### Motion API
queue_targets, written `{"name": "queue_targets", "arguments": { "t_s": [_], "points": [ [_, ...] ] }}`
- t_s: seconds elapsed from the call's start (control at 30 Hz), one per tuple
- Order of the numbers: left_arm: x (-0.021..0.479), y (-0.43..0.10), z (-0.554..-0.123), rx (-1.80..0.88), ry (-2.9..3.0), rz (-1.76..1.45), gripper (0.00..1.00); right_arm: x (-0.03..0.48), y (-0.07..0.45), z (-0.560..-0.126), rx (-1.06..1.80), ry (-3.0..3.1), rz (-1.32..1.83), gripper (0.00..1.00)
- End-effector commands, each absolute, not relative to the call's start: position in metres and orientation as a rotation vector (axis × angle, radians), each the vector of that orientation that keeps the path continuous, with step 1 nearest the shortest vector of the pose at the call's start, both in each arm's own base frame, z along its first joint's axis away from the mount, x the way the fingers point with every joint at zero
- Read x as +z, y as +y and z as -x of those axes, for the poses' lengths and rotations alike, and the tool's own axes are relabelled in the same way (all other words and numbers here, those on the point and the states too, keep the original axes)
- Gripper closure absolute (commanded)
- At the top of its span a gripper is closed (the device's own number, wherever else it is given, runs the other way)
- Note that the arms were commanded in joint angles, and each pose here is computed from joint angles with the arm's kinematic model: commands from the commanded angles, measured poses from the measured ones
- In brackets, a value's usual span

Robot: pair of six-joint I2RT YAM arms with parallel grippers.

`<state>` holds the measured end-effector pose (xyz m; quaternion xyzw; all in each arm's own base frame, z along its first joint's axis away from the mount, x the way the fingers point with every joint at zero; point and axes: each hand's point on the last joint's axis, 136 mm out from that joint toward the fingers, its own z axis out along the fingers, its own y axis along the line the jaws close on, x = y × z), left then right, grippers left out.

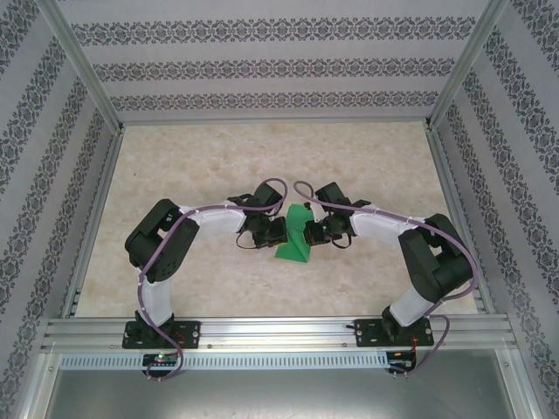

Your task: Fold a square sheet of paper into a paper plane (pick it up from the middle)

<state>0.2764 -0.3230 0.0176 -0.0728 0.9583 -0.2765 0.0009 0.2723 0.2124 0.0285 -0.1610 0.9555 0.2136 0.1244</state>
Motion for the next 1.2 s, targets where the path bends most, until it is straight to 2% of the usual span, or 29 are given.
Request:
{"name": "queue_targets", "arguments": {
  "t_s": [0.0, 0.43, 1.17],
  "points": [
    [-0.015, -0.302, -0.263, -0.656, 3.092, 0.241, 1.00, 0.028, 0.210, -0.274, 0.620, 2.787, 0.441, 0.97],
    [-0.012, -0.304, -0.264, -0.662, 3.091, 0.228, 1.00, 0.024, 0.214, -0.261, 0.665, 2.824, 0.473, 0.97],
    [-0.012, -0.305, -0.264, -0.667, 3.088, 0.231, 1.00, 0.019, 0.212, -0.265, 0.610, 2.826, 0.450, 0.97]
  ]
}}
